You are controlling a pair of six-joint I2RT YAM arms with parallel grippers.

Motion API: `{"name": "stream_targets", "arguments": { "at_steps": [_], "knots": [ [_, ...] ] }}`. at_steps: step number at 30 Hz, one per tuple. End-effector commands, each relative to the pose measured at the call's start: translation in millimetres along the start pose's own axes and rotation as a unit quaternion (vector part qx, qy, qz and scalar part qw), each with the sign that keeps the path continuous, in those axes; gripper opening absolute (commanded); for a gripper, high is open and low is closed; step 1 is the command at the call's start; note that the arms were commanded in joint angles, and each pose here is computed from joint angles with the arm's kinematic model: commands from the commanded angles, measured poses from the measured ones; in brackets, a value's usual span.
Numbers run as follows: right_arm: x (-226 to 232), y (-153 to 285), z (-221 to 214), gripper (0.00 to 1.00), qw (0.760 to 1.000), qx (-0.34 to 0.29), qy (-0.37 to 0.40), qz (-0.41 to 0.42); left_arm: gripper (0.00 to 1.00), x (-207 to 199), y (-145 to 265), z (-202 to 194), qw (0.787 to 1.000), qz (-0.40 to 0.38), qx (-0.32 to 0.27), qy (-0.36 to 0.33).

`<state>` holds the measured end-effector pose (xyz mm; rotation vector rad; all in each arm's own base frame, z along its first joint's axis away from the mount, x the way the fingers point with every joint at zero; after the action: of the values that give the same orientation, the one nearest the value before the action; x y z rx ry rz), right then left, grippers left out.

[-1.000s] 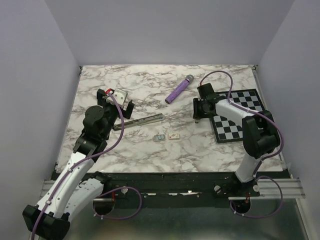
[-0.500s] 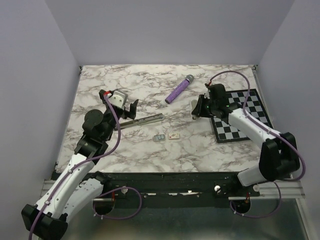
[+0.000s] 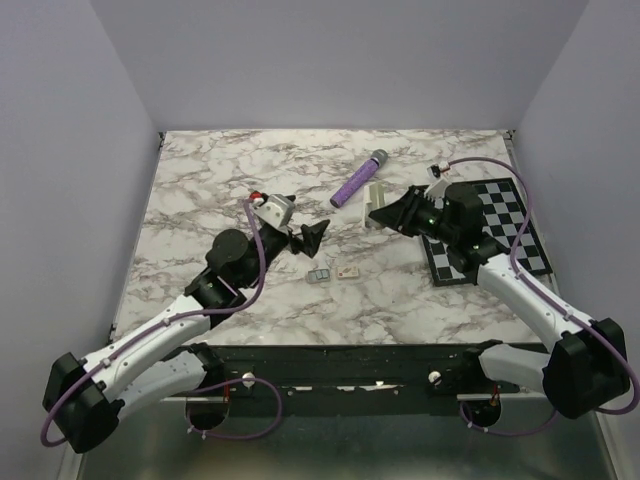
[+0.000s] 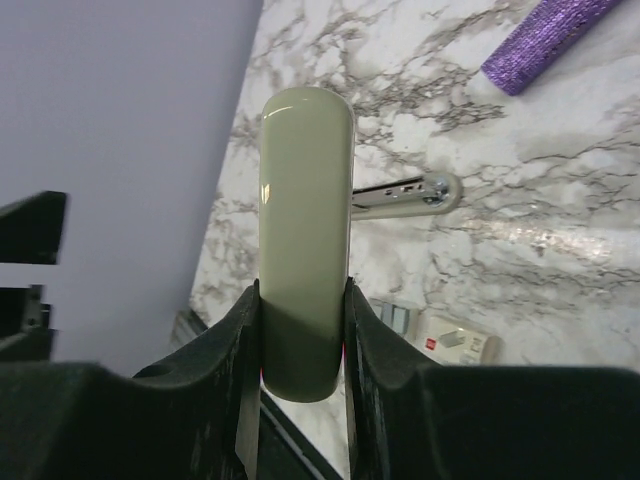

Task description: Load the staples into the stapler

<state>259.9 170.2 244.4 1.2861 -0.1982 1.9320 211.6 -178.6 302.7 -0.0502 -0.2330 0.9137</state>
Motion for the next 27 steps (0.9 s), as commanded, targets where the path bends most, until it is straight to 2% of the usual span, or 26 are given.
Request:
{"name": "stream_targets", "arguments": {
  "at_steps": [1,7,11,15,19,27],
  "knots": [
    [33,10,2,0.01,0.994,-0.006,-0.037,0.103,0.99,-24,-16,-5,0.999,0.001,-0.03,0.012],
    [37,18,-3,0.01,0.99,-0.005,-0.061,0.129,0.99,-58,-30,-23,0.995,-0.024,-0.035,-0.091],
    [36,23,-6,0.01,0.989,-0.009,-0.07,0.133,0.98,-70,-38,-27,0.995,-0.012,-0.048,-0.09],
    [38,28,-8,0.01,0.986,-0.013,-0.087,0.144,0.93,-79,-45,-42,0.992,0.01,-0.044,-0.119],
    [39,30,-9,0.01,0.985,-0.012,-0.091,0.146,0.84,-81,-53,-46,0.99,0.032,-0.047,-0.13],
    [38,32,-12,0.01,0.984,-0.013,-0.099,0.15,0.67,-87,-61,-42,0.992,0.037,-0.072,-0.098]
  ]
}}
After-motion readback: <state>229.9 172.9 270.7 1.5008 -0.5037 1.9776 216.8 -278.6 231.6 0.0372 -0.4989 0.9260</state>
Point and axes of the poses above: each gripper's point midway between its finger pads, its own y axis back along the fingers, its own x axis along the line the jaws close on, z = x × y, the point moved 8 cm from there along y, back along the fingers, and after that the axes turned 11 degrees about -y, right-handed, at the moved point
